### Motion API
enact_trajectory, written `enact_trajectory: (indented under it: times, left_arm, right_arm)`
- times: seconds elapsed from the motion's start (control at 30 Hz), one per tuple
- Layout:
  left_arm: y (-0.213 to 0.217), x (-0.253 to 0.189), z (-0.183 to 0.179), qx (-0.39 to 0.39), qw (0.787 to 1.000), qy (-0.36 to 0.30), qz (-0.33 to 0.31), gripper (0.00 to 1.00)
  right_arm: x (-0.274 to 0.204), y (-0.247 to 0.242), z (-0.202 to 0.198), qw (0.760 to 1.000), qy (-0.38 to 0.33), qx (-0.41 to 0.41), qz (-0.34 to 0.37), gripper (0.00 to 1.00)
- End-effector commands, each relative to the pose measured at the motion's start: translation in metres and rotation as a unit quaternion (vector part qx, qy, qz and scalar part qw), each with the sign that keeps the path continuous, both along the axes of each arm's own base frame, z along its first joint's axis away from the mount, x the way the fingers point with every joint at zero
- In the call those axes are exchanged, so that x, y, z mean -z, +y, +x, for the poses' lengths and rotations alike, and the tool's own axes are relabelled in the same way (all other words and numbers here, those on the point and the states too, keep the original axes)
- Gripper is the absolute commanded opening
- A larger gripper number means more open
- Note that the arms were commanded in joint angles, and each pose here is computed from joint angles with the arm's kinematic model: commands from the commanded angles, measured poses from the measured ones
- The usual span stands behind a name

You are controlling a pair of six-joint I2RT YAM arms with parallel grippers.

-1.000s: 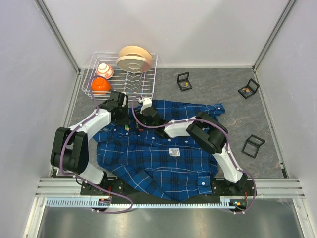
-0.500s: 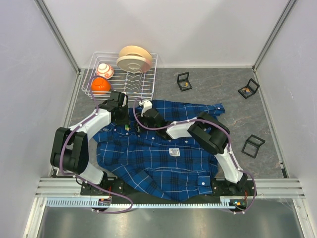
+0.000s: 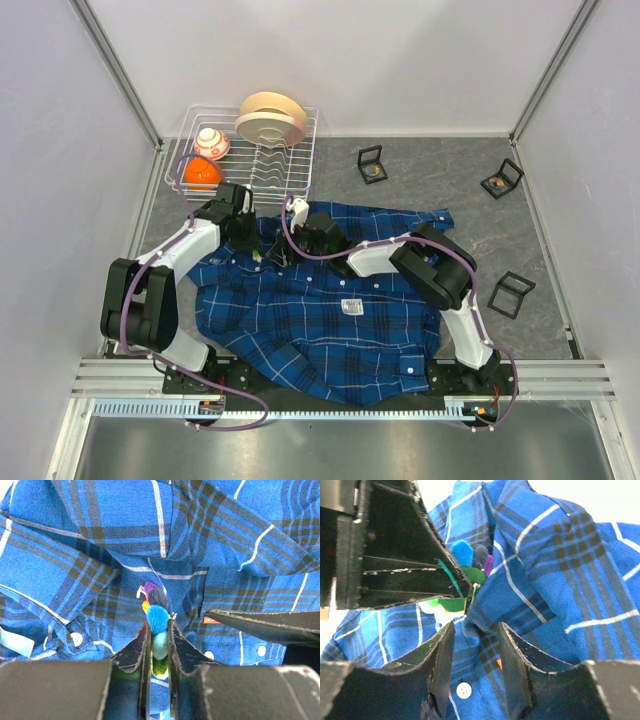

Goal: Remove the brooch from the garment
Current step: Adjust the brooch on the flattened clothing.

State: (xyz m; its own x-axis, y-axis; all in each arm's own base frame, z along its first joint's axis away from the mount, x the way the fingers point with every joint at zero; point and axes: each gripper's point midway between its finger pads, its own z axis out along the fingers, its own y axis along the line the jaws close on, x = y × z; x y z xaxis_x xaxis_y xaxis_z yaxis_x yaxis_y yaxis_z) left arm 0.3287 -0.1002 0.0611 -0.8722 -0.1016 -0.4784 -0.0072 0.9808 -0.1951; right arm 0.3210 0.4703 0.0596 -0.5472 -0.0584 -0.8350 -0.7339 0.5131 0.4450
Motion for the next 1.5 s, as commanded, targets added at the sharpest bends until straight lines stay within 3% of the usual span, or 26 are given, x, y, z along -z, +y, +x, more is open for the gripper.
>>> enact_trajectory:
  times: [0.0,0.3,0.4,0.5,0.63,0.67,0.7,0.8,1.13,1.2,1.4,1.47]
  left_arm:
    - [-0.009,-0.014,0.008,0.015,0.999,-0.024,-0.032,0.02]
    - [-0.014,-0.01,0.005,0.03,0.999,-0.012,-0.044,0.02]
    - [-0.013,-0.011,0.005,0.033,0.999,-0.014,-0.04,0.02]
    - [-0.011,-0.011,0.003,0.033,0.999,-0.011,-0.032,0.02]
    - [-0.002,-0.012,0.002,0.012,1.0,-0.012,-0.015,0.02]
    - [0.0,-0.012,0.002,0.002,1.0,-0.013,-0.014,0.06]
    - [0.003,-0.01,0.0,-0.013,1.0,-0.012,-0.013,0.17]
    - [0.002,-0.016,0.0,-0.029,0.999,-0.031,-0.026,0.3]
    - [0.002,-0.016,-0.009,-0.058,0.997,-0.033,-0.047,0.38]
    - [0.003,-0.012,-0.012,-0.063,0.996,-0.031,-0.053,0.48]
    - [0.002,-0.011,-0.004,-0.076,0.994,-0.049,-0.069,0.47]
    - [0.005,-0.009,-0.002,-0.081,0.993,-0.052,-0.063,0.42]
  right_arm:
    - [-0.017,0.019,-0.002,0.998,-0.03,-0.04,0.037,0.48]
    - [-0.003,0.028,0.002,0.998,-0.018,-0.045,0.035,0.45]
    - [0.004,0.029,0.005,0.999,-0.015,-0.041,0.03,0.39]
    - [0.004,0.03,0.003,0.998,-0.01,-0.041,0.038,0.24]
    - [0.002,0.03,0.001,0.997,0.003,-0.04,0.06,0.11]
    - [0.001,0.031,-0.001,0.997,0.01,-0.042,0.066,0.1]
    - [0.002,0.032,-0.002,0.997,0.014,-0.042,0.07,0.05]
    - [0.001,0.032,-0.002,0.996,0.025,-0.037,0.082,0.0]
    - [-0.003,0.03,0.001,0.993,0.043,-0.03,0.105,0.0]
    - [-0.005,0.029,0.001,0.993,0.043,-0.03,0.107,0.0]
    - [-0.01,0.03,-0.001,0.992,0.041,-0.034,0.113,0.0]
    - [-0.011,0.03,-0.001,0.992,0.041,-0.036,0.114,0.0]
